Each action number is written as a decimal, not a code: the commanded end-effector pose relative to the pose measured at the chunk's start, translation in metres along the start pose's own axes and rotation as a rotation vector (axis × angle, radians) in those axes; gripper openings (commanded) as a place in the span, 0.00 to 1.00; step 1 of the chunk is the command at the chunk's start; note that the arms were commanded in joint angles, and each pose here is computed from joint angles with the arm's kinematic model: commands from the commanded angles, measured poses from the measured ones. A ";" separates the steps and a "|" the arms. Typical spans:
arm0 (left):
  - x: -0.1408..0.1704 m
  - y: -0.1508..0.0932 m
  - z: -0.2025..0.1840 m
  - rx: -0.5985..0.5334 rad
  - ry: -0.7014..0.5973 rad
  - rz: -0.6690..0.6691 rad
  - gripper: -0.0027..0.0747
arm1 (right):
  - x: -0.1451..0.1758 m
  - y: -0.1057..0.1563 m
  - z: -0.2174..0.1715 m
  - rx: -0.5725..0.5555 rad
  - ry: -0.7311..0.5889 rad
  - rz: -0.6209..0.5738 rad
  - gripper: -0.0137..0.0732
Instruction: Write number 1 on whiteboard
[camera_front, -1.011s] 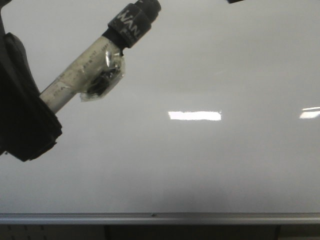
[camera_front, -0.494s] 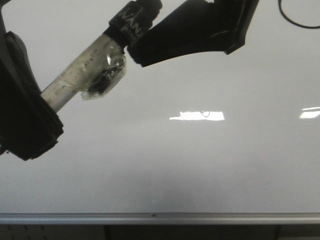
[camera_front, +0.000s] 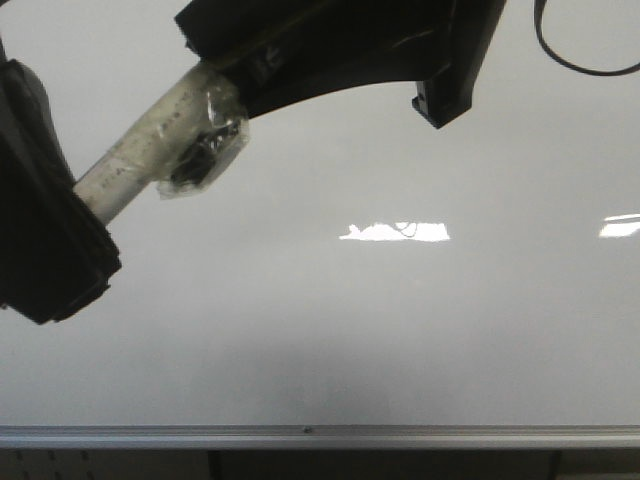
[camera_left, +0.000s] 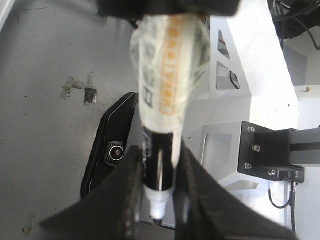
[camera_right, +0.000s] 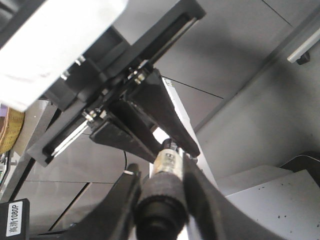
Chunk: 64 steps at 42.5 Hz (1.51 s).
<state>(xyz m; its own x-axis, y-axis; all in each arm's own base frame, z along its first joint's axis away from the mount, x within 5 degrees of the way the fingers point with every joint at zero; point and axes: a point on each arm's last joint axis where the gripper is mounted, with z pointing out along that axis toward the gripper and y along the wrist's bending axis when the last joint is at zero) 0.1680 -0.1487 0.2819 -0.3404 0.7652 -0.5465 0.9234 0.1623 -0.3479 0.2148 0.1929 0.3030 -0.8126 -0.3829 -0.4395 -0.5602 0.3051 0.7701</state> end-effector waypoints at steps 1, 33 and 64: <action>-0.009 -0.013 -0.009 0.050 -0.052 0.021 0.01 | -0.003 0.025 -0.009 -0.120 -0.015 -0.044 0.19; -0.026 -0.013 -0.017 0.025 -0.170 0.015 0.81 | 0.010 0.031 -0.038 0.208 -0.097 -0.121 0.06; -0.050 0.000 -0.044 -0.205 -0.283 0.030 0.01 | 0.077 0.030 -0.104 0.753 -0.861 -0.278 0.06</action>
<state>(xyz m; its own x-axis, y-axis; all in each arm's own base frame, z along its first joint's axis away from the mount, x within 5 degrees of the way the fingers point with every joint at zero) 0.1892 -0.1600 0.3232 -0.2998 0.6586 -0.6902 0.9540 0.2108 -0.2132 0.1462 0.0865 0.3223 -0.4387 0.0223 -0.8983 -0.4916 0.8309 0.2608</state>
